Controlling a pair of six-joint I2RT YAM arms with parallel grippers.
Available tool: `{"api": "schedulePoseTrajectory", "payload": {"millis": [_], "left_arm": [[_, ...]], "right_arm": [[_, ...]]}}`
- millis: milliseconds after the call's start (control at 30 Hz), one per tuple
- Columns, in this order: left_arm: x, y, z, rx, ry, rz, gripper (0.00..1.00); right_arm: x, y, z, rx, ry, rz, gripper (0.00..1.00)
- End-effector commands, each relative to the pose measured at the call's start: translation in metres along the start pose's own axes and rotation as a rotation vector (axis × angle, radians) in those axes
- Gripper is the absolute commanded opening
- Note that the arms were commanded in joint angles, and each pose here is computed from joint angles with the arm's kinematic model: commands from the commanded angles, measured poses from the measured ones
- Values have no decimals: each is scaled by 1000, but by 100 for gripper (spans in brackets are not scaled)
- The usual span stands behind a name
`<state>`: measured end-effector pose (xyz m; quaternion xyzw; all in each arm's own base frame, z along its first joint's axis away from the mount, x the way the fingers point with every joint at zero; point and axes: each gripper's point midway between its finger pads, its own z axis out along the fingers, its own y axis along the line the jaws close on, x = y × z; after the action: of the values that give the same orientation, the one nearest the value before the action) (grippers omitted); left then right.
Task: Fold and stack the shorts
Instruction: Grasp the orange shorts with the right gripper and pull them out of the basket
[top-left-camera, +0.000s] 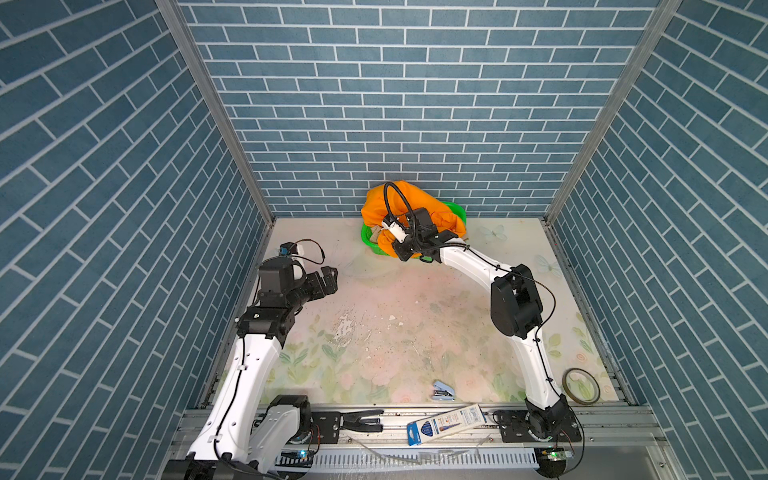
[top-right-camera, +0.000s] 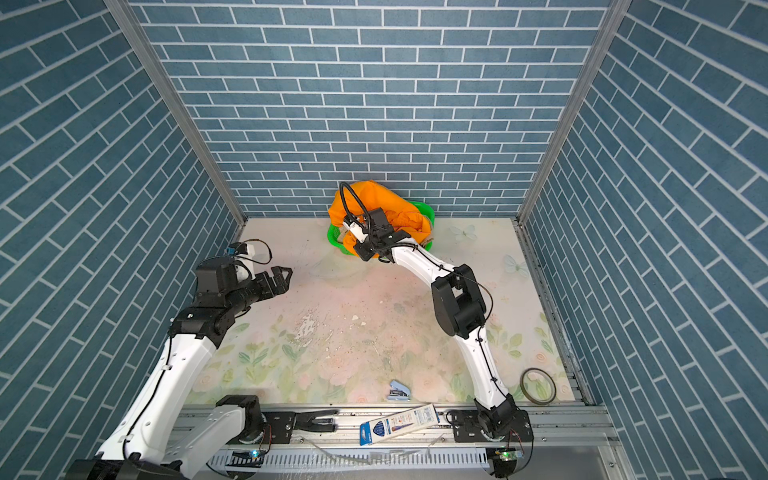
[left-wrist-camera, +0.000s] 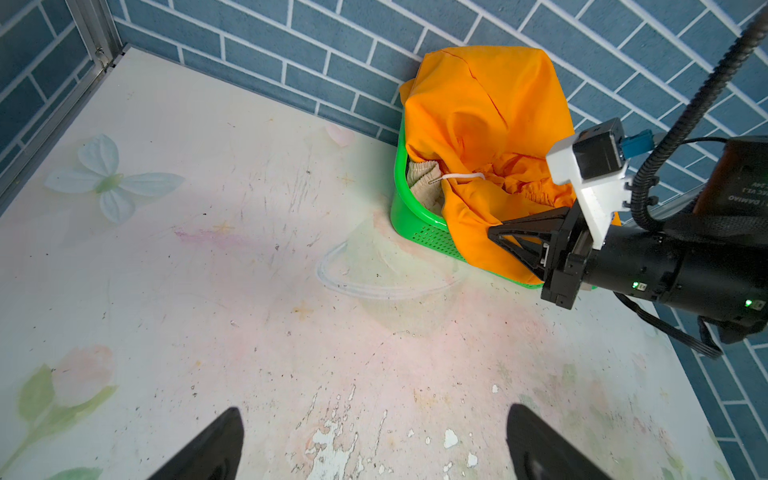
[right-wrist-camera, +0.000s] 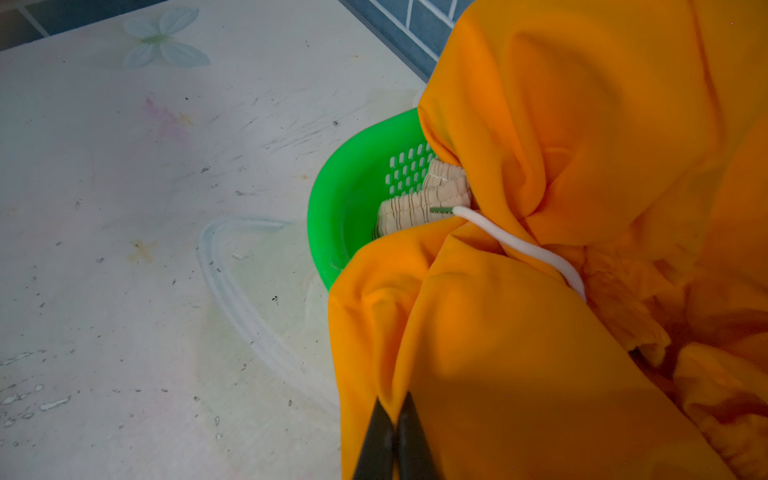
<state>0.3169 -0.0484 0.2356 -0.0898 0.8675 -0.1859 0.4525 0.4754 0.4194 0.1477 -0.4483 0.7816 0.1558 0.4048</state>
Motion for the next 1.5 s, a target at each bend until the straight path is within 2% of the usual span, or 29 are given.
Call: {"api": "schedulePoseTrajectory", "payload": {"millis": [0,133,433,600,733,867,967,1100,1233,1400,1467], "left_arm": [[5,0,-3,3,6,18,100],[1,-3,-3,15,-15,26,100],[-17,-7,-1,26,-72,37,100],[-21,-10,5,41,-74,40,100],[-22,-12,7,51,-71,44,100],[-17,-14,10,70,-53,47,100],[-11,-16,13,92,-29,45,100],[-2,-15,15,95,6,29,100],[4,-15,16,110,15,20,100],[7,-15,19,108,40,30,100],[6,-16,18,108,44,32,100]], "right_arm": [[-49,3,-43,-22,-94,-11,0],[-90,8,-98,-38,-179,-20,0],[-167,42,-233,-185,-394,-44,0],[-192,56,-299,-223,-506,-51,0],[-192,62,-328,-229,-527,-50,0],[-157,35,-302,-95,-427,3,0],[-122,13,-279,-94,-359,122,0],[-49,-26,-255,18,-180,286,0],[35,-64,-252,167,-57,461,0],[108,-96,-259,398,135,479,0],[119,-106,-264,460,209,450,19]]}}
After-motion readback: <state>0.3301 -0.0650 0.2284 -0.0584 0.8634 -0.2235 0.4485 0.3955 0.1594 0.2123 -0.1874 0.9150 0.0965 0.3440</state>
